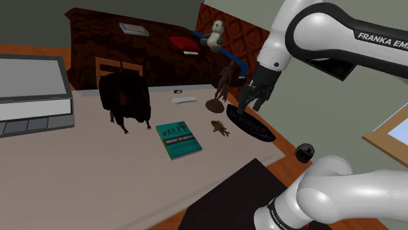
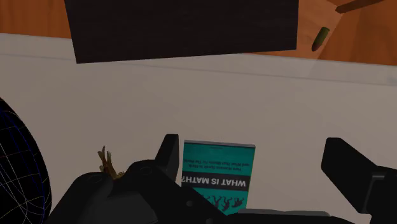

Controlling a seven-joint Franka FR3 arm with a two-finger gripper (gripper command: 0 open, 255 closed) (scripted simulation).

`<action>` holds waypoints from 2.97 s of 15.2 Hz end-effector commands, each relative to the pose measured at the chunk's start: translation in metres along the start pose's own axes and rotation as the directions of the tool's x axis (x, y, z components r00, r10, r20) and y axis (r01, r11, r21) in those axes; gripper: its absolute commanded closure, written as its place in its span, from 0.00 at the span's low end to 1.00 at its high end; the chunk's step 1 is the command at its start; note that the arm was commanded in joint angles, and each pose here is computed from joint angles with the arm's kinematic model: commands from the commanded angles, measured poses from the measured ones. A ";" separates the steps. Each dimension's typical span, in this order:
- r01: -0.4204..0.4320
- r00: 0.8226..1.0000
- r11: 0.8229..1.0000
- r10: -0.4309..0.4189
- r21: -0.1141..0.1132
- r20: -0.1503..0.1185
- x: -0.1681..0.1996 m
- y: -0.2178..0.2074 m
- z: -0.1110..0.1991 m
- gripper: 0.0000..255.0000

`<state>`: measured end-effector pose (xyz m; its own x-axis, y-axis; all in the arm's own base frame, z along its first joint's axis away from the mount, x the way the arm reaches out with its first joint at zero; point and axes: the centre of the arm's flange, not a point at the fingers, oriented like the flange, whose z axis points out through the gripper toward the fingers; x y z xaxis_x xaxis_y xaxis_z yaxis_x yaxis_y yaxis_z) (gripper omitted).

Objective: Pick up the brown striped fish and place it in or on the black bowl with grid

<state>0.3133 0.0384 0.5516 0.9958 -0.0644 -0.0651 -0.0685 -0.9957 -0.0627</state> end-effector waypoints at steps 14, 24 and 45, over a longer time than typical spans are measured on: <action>0.041 0.996 0.999 -0.042 -0.009 -0.084 0.065 0.098 0.117 0.00; 0.072 0.986 0.997 -0.074 -0.017 -0.148 0.125 0.171 0.203 0.00; 0.117 0.963 0.993 -0.122 -0.034 -0.241 0.236 0.278 0.353 0.00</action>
<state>0.5064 -0.2300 0.1734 0.9818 0.0435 0.1847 0.0510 -0.9981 -0.0356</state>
